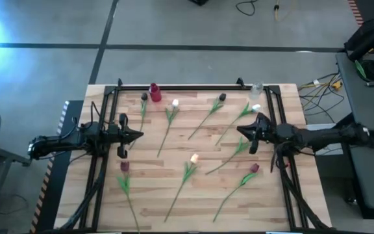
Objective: Sort flowers into vase by color
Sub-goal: Put the right white tulip into the transparent vase
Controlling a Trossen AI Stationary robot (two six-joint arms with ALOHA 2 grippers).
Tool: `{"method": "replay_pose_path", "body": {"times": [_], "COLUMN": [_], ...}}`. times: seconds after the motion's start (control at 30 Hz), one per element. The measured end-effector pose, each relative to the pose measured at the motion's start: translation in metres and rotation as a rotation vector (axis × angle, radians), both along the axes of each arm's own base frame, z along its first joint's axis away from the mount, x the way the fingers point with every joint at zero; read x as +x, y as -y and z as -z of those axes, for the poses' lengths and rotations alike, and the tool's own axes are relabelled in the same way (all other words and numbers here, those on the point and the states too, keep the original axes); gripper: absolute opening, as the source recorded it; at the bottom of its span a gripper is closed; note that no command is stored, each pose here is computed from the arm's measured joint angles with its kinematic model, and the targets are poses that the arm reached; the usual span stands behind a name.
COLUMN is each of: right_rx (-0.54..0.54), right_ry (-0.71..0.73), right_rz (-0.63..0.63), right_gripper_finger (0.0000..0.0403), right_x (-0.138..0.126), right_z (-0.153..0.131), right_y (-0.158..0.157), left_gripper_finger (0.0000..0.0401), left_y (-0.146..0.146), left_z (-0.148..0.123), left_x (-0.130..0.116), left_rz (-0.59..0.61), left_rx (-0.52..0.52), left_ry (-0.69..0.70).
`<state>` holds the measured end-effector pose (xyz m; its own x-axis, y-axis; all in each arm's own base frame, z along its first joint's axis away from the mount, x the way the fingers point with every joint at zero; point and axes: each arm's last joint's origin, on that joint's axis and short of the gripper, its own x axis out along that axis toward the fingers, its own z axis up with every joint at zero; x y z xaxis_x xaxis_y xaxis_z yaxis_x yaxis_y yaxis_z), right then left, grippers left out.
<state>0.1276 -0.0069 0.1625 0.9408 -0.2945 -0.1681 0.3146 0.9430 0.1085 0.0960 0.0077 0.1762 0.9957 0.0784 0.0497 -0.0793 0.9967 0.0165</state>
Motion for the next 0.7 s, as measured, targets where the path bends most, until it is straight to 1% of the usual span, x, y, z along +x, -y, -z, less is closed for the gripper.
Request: {"method": "replay_pose_path", "body": {"times": [0.07, 0.23, 0.3, 0.37, 0.47, 0.6, 0.7], "right_rx": [0.012, 0.106, 0.121, 0.145, 0.236, 0.357, 0.462], "right_ry": [-0.046, -0.068, -0.084, -0.110, -0.138, -0.190, -0.203], "right_rz": [0.044, 0.174, 0.222, 0.310, 0.461, 0.605, 0.697], "right_gripper_finger": [0.0029, 0.0029, 0.0029, 0.0029, 0.0029, 0.0029, 0.0029], "right_x": [0.005, 0.016, 0.021, 0.025, 0.030, 0.036, 0.041], "right_z": [0.002, -0.001, -0.004, -0.005, -0.008, -0.009, -0.008], "right_y": [-0.003, -0.005, -0.004, -0.001, 0.006, 0.018, 0.026], "left_gripper_finger": [0.0000, 0.0000, 0.0000, 0.0000, 0.0000, 0.0000, 0.0000], "left_y": [0.000, 0.000, 0.000, 0.000, 0.000, 0.000, 0.000], "left_z": [0.000, 0.000, 0.000, 0.000, 0.000, 0.000, 0.000], "left_x": [0.000, 0.000, 0.000, 0.000, 0.000, 0.000, 0.000], "left_rz": [0.000, 0.000, 0.000, 0.000, 0.000, 0.000, 0.000], "left_rx": [0.000, 0.000, 0.000, 0.000, 0.000, 0.000, 0.000], "left_ry": [0.000, 0.000, 0.000, 0.000, 0.000, 0.000, 0.000]}}
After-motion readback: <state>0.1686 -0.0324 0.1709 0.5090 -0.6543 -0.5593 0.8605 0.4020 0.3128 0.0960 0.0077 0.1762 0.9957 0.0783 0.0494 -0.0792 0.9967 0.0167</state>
